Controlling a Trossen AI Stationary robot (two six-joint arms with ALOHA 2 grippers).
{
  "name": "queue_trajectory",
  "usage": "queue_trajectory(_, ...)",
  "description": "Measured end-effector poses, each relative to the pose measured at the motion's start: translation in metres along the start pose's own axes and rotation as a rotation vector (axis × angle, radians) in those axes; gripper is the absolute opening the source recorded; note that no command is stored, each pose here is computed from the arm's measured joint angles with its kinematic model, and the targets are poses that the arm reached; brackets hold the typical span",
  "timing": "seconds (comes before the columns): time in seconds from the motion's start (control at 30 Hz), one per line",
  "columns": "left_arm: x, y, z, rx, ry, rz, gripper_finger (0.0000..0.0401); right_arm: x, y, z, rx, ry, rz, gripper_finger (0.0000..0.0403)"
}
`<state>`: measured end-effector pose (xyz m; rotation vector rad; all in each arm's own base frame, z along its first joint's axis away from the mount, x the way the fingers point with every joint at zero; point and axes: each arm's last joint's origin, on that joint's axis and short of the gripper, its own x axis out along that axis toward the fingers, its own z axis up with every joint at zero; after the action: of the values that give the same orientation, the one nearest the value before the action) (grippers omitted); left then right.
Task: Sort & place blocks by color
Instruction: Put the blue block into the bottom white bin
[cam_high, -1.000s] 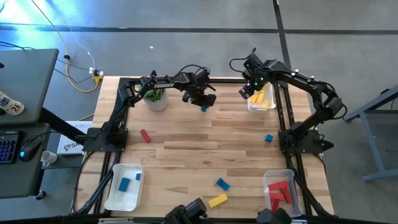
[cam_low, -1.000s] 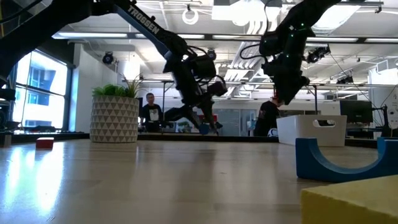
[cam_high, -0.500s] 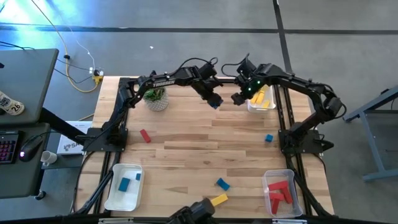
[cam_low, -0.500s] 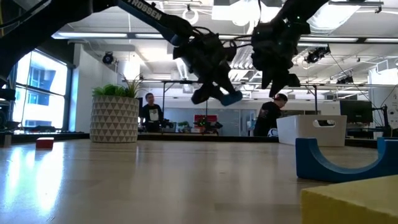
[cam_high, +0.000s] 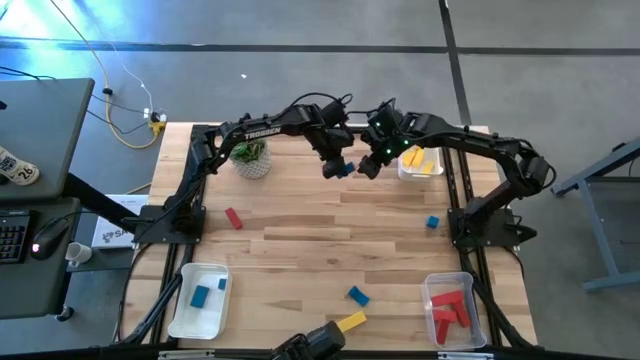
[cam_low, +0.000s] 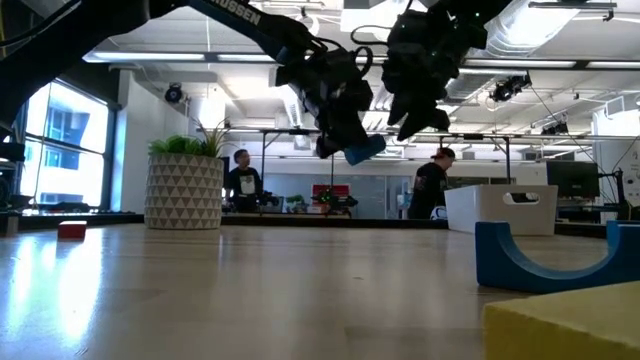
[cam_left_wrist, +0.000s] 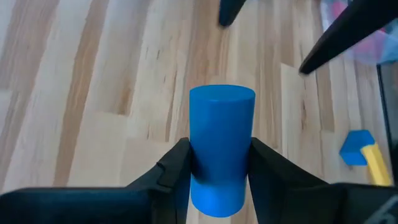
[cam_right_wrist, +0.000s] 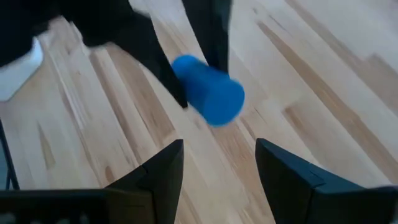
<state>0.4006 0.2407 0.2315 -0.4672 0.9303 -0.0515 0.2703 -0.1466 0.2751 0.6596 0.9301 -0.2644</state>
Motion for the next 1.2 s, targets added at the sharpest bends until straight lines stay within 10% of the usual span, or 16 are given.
queue_trajectory(1.2, -0.016, -0.047, -0.016, 0.19, 0.196, -0.038, 0.01, -0.001, 0.017, 0.0, -0.338, -0.038, 0.138, 0.0184)
